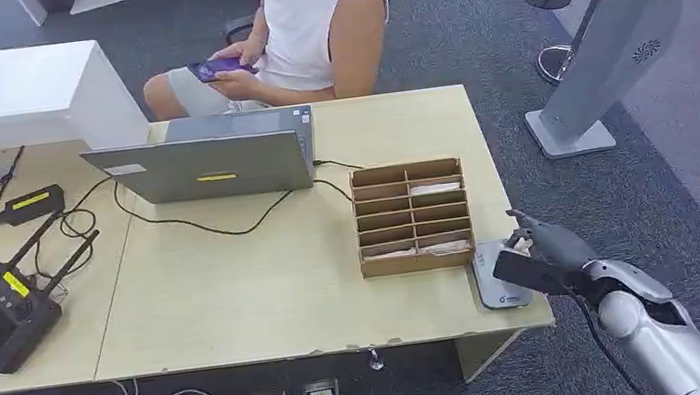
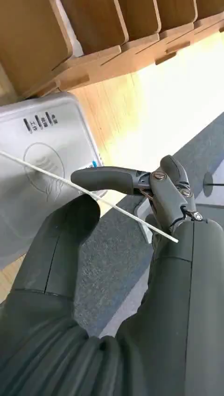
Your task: Pass the card to the sensor for recognition and then transmit it.
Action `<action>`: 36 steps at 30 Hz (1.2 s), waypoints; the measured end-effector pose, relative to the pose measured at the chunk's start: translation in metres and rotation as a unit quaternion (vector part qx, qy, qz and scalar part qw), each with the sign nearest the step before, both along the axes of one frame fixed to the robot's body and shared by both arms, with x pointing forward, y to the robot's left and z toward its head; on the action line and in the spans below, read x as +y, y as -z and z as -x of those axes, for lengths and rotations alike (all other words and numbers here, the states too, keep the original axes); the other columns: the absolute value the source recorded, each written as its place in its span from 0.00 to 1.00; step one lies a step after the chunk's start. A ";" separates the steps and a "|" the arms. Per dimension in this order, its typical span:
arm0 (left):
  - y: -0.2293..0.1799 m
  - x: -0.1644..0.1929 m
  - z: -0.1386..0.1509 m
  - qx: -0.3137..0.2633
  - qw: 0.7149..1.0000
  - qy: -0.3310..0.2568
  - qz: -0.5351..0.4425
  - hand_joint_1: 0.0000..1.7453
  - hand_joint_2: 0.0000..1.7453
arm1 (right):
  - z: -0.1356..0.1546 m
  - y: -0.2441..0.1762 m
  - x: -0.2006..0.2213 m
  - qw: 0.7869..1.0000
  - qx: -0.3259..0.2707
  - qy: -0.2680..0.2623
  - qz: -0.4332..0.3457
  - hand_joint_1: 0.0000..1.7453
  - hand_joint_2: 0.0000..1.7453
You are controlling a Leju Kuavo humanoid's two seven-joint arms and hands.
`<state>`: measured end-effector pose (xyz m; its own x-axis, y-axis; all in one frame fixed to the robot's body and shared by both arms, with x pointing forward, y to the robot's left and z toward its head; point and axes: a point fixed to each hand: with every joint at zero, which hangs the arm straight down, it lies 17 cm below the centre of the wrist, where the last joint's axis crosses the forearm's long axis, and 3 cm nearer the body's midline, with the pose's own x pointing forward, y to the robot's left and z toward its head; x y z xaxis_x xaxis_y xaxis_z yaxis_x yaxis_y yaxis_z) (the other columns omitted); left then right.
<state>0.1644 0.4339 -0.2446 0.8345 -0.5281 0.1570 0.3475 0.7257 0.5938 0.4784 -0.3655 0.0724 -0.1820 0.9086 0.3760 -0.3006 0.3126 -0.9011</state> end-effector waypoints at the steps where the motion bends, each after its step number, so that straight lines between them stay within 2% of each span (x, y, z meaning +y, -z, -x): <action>1: 0.000 -0.001 0.000 0.000 1.000 0.001 0.000 0.00 0.00 | -0.001 -0.001 -0.001 1.000 -0.001 0.001 0.000 1.00 1.00; 9: 0.000 -0.002 -0.001 0.001 1.000 0.006 -0.001 0.00 0.00 | -0.014 -0.020 -0.010 1.000 -0.028 0.014 0.000 1.00 1.00; 20: 0.000 -0.003 -0.003 -0.002 1.000 0.016 -0.003 0.00 0.00 | -0.068 -0.124 -0.027 0.990 -0.135 0.031 0.013 1.00 1.00; 26: -0.001 -0.004 -0.005 -0.004 1.000 0.028 -0.004 0.00 0.00 | -0.087 -0.178 -0.027 0.983 -0.182 0.031 0.020 1.00 1.00; 31: -0.001 -0.007 -0.008 -0.005 0.999 0.040 -0.002 0.00 0.00 | -0.097 -0.209 -0.019 0.977 -0.210 0.022 0.021 1.00 1.00; 36: -0.003 -0.009 -0.016 -0.007 0.999 0.050 0.000 0.00 0.00 | -0.103 -0.223 0.000 0.974 -0.223 0.007 0.023 1.00 1.00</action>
<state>0.1806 0.4246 -0.2420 0.7759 -0.6080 0.1683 0.4094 0.6882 0.5990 0.5810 -0.3659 0.2954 -0.3049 0.9264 0.2211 0.1294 0.2703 -0.9540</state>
